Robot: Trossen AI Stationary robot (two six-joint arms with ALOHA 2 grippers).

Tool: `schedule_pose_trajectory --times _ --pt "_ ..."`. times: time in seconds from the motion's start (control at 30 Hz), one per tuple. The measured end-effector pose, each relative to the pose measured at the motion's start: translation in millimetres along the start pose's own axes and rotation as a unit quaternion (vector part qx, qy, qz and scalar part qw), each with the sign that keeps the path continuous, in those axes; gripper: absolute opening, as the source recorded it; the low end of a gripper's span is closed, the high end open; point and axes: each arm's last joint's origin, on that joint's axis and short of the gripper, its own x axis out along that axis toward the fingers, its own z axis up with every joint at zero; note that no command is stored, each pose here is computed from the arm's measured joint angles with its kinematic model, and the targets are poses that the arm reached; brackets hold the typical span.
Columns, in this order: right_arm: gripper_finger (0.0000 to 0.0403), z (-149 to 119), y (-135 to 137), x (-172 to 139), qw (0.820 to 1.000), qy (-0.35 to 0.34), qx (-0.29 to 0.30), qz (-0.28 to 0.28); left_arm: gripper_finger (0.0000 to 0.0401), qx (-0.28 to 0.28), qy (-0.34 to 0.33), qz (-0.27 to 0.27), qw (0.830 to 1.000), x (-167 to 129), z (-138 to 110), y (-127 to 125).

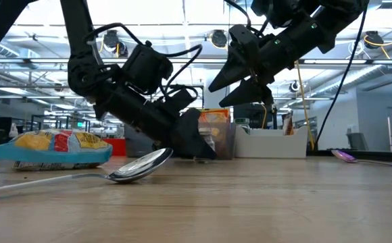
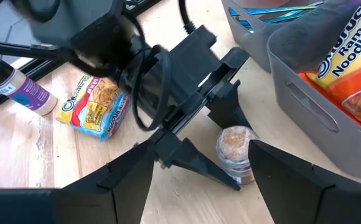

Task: Pick & Place Food Item
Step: Put the brown seasoning bottle into the white bin

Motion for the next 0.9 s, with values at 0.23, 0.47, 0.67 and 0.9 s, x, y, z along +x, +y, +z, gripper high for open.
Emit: schedule_pose_trajectory --times 0.23,0.47,0.67,0.9 --pt "0.0254 3.1 0.9 -5.2 1.000 -0.003 -0.003 0.003 0.0201 0.011 0.025 -0.030 0.999 -11.1 16.9 6.9" --pt "0.0254 20.0 -3.7 -29.3 1.000 -0.019 0.025 -0.001 0.0201 0.075 0.061 -0.047 0.994 -36.3 39.2 5.8" --pt "0.0254 35.3 -4.1 -46.0 0.997 -0.030 0.002 0.066 0.0201 0.060 0.040 -0.151 0.986 -66.9 72.2 1.2" --pt "0.0254 57.6 8.8 -60.5 0.988 -0.061 -0.084 0.115 0.0201 -0.051 0.018 -0.279 0.959 -104.1 110.0 8.0"
